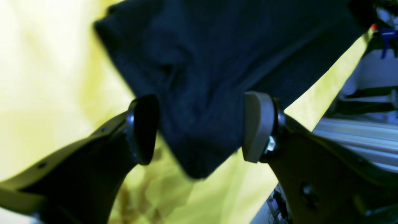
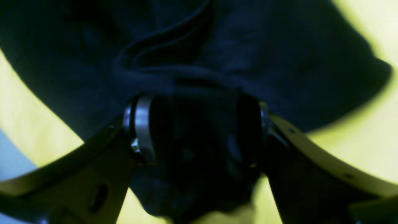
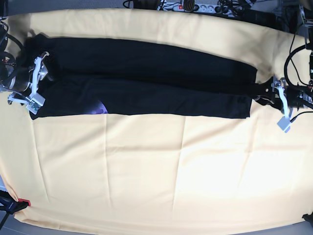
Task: Fold the T-shirt properly
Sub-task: 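Lay the folded hem down and open both grippers, then grasp the folded strip's ends with both grippers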
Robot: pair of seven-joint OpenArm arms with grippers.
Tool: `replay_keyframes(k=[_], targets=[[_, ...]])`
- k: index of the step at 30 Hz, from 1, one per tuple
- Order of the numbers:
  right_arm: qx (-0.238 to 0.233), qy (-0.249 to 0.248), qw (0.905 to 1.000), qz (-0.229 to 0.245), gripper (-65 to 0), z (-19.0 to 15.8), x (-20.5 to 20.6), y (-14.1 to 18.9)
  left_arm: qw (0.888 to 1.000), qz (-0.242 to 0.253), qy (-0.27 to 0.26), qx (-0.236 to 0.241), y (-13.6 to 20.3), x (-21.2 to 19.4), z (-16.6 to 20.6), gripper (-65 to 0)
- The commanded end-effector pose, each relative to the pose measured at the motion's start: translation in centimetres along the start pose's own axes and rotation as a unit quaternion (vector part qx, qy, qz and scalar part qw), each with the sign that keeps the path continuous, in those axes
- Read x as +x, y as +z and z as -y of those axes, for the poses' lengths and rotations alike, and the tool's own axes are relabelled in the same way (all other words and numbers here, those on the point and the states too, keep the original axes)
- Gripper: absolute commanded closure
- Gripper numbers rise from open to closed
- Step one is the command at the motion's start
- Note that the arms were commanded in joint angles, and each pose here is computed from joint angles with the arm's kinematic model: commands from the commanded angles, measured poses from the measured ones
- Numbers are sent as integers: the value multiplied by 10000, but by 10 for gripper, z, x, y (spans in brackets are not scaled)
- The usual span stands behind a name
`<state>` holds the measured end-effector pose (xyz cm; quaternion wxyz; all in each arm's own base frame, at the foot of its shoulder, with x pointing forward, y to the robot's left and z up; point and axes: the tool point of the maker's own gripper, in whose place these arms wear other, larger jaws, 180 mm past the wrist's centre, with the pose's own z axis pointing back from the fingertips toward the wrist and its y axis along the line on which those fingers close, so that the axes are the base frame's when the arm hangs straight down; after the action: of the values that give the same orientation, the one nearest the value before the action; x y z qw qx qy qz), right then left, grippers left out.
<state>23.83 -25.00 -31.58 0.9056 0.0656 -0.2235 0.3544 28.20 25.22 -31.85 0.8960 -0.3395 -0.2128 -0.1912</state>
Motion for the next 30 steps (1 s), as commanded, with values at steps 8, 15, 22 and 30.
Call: replay_keyframes(k=[8, 15, 22, 30], targets=[[-176, -398, 9737, 2236, -381, 21, 69, 87, 9981, 224, -208, 530, 50, 22, -15, -420], [394, -1594, 9581, 2349, -91, 0, 45, 29, 9847, 1499, -201, 868, 100, 59, -21, -420], [288, -2661, 9434, 1958, 0, 9, -2, -22, 9679, 2165, 459, 1188, 120, 30, -39, -420], [380, -3158, 9362, 1497, 0, 4, -37, -47, 9663, 2115, 1055, 1021, 70, -22, -41, -420]])
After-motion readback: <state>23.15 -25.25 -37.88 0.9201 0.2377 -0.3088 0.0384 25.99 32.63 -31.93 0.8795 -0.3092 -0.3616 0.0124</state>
